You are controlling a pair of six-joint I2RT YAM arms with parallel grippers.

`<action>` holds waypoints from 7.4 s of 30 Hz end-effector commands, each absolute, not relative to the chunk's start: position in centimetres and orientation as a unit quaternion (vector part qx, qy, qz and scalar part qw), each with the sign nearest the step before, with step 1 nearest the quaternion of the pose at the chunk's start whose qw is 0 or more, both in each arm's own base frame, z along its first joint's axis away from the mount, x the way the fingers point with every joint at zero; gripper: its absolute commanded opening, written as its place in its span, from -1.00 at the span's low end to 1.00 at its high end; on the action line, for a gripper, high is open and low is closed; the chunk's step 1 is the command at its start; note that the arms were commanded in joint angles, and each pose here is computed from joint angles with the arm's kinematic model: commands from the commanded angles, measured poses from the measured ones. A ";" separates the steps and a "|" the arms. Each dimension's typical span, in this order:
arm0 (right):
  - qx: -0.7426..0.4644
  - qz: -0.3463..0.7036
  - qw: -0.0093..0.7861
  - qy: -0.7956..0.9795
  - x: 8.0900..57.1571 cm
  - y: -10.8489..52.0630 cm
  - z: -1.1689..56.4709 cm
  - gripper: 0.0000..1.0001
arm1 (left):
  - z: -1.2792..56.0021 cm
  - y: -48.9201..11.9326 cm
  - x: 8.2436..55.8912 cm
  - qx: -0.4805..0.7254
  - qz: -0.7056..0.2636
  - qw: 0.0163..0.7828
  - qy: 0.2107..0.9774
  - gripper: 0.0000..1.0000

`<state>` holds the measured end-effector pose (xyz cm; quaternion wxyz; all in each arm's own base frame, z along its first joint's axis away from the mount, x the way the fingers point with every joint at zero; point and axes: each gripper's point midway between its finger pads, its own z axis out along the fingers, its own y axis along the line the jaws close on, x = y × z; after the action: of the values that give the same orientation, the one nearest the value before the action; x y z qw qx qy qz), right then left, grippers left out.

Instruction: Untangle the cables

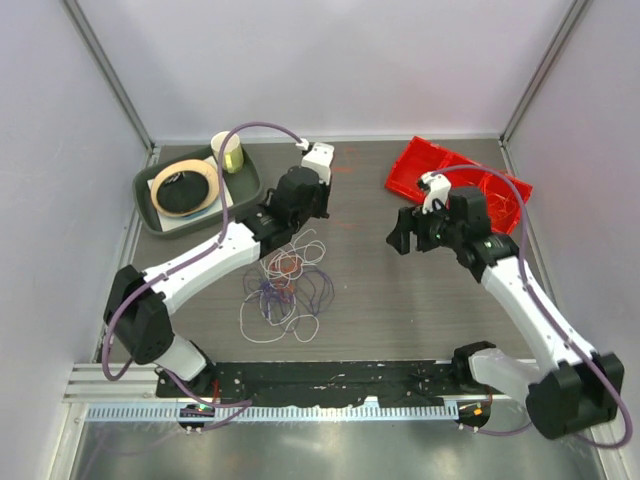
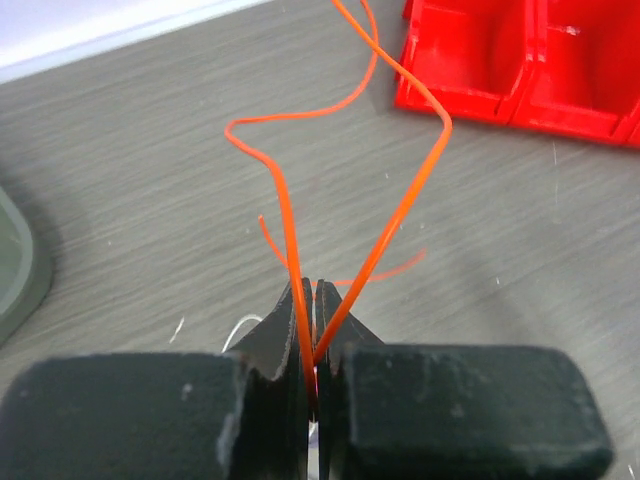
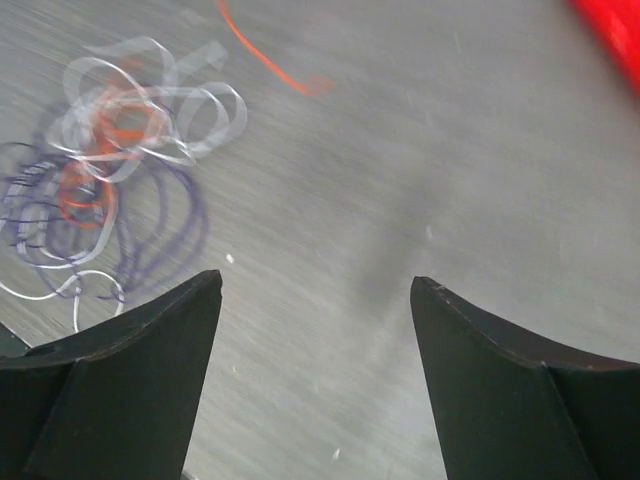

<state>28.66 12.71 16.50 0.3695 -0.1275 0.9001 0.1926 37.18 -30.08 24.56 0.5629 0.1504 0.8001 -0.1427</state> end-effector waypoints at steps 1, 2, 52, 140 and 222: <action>-0.279 0.270 0.579 0.717 29.1 16.8 26.7 0.69 | 24.7 -30.3 33.4 0.209 -0.171 0.487 0.831 -1.00; -0.312 0.256 0.606 0.685 29.0 16.9 27.6 0.74 | 24.7 -30.2 32.7 0.215 -0.177 0.472 0.836 -1.00; -0.402 0.312 0.632 0.585 26.8 27.1 26.3 -0.52 | 29.8 -35.1 21.5 0.276 -0.448 0.394 0.753 -1.00; 0.258 -0.124 0.582 0.761 44.6 -21.1 25.1 -0.99 | 17.3 -21.5 28.7 0.034 -0.137 0.484 0.863 1.00; 0.131 -0.080 0.547 0.823 42.0 -1.6 28.2 0.86 | 16.6 -15.1 24.8 -0.095 -0.071 0.438 0.891 0.99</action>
<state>44.67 -4.80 26.27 0.5255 0.1632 0.8342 -0.0351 25.90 -17.83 16.55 0.4455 -0.0346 0.8886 -0.1031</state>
